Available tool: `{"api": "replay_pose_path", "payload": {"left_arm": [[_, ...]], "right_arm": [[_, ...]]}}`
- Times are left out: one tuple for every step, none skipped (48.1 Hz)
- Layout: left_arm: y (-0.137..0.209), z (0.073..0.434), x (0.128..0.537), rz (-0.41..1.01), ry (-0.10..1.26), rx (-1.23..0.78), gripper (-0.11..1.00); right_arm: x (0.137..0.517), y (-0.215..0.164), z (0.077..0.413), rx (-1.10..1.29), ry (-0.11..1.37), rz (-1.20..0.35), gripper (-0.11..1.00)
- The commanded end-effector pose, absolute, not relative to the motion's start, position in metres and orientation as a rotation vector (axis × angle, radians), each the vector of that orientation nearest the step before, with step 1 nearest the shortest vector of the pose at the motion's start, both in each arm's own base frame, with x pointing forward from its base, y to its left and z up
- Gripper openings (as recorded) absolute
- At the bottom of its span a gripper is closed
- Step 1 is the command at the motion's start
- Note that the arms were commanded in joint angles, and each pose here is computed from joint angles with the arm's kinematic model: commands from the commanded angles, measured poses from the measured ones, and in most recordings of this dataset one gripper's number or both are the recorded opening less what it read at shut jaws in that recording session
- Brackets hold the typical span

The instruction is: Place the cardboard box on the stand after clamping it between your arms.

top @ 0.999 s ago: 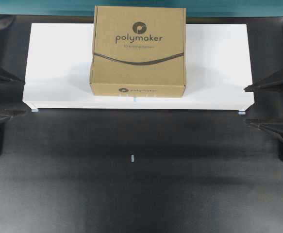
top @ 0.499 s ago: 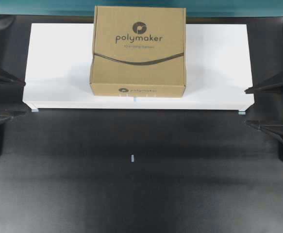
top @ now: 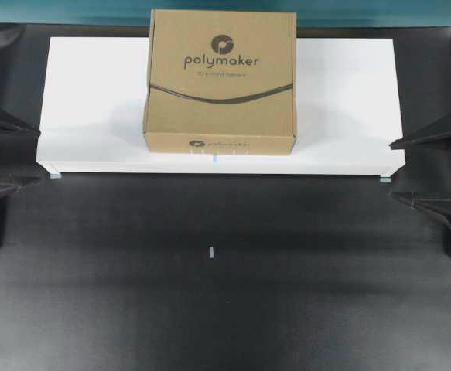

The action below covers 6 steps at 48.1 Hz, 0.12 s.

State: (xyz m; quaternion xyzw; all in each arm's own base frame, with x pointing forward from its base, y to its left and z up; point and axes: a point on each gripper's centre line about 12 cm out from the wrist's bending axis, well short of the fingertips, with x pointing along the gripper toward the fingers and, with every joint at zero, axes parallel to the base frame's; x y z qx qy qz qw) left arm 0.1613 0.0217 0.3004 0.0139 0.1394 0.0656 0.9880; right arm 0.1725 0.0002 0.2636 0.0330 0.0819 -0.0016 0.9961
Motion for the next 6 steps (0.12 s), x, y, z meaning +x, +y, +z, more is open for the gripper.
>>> {"api": "replay_pose_path", "payload": {"left_arm": [[0.0215,0.3049,0.1627,0.13,0.266,0.029,0.78],[0.0215,0.3047,0.1627,0.13,0.268,0.029,0.78],[0.0215,0.3049,0.1627,0.13,0.266,0.029,0.78],[0.0215,0.3049,0.1627,0.13,0.266,0.029,0.78],[0.0215,0.3047,0.1627,0.13,0.268,0.027,0.78],[0.0215,0.3049,0.1627,0.13,0.266,0.028,0.78]], "right_arm": [[0.1733,-0.0002,0.2639,0.072,0.159,-0.006,0.82],[0.1733,0.0001,0.2639,0.072,0.159,-0.004,0.82],[0.1731,-0.0002,0.2626,0.074,0.162,-0.006,0.82],[0.1731,0.0001,0.2626,0.074,0.162,-0.004,0.82],[0.1731,-0.0002,0.2626,0.075,0.162,-0.006,0.82],[0.1731,-0.0002,0.262,0.074,0.164,-0.006,0.82]]}}
